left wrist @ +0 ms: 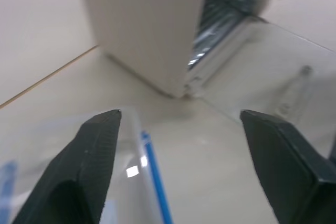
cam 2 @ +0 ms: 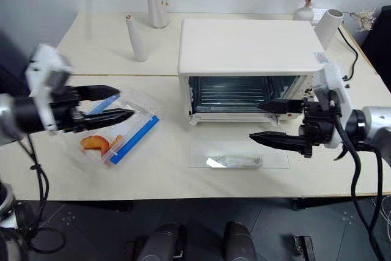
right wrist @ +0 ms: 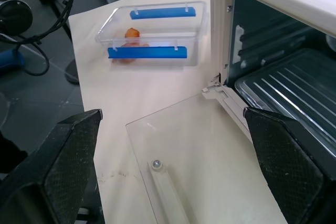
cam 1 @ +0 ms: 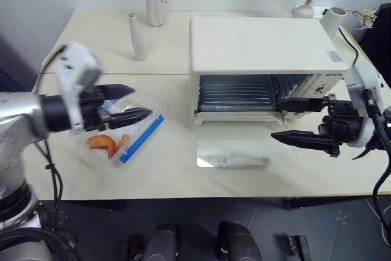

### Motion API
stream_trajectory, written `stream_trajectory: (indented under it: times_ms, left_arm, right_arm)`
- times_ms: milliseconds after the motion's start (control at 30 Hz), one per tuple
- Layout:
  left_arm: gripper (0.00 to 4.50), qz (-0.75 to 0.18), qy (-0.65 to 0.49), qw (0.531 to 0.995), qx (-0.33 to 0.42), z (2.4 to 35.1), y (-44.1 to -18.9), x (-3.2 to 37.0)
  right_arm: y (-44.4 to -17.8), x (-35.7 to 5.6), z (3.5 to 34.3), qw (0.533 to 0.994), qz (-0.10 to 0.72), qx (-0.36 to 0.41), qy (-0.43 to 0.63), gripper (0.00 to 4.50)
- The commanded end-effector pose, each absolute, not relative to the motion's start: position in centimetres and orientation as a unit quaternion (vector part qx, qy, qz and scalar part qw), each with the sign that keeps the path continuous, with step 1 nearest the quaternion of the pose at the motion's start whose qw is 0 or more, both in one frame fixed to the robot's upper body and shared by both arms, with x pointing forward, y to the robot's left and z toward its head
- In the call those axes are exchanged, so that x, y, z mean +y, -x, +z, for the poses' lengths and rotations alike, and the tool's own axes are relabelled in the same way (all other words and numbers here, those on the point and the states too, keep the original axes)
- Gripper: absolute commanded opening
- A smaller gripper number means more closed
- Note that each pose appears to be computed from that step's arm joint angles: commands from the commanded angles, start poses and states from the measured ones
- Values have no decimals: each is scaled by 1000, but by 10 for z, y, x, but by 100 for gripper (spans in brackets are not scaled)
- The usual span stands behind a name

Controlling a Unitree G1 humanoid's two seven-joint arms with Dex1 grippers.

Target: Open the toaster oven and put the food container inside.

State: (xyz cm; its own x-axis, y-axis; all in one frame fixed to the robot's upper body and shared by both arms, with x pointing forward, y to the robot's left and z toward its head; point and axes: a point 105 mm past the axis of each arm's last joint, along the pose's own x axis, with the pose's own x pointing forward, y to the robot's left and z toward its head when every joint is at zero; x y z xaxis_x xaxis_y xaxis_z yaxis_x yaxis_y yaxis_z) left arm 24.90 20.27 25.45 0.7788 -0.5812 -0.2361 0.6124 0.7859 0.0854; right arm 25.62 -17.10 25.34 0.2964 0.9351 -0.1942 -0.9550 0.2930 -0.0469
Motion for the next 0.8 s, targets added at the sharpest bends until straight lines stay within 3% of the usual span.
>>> stream_trajectory:
  times_ms: [33, 233, 467, 800]
  left_arm:
    - [446, -224, -47, 971, 70, 241, -233, 222]
    - [446, -21, 72, 997, 29, 209, -223, 250]
    - [446, 165, 213, 962, 30, 183, -229, 265]
    - [446, 219, 286, 926, 110, 157, -251, 243]
  right_arm:
    - [-262, -168, 260, 791, 603, 40, 96, 450]
    - [-274, -158, 258, 773, 626, 30, 100, 450]
    - [-280, -152, 257, 765, 635, 25, 99, 450]
    - [-268, -155, 258, 779, 620, 19, 91, 450]
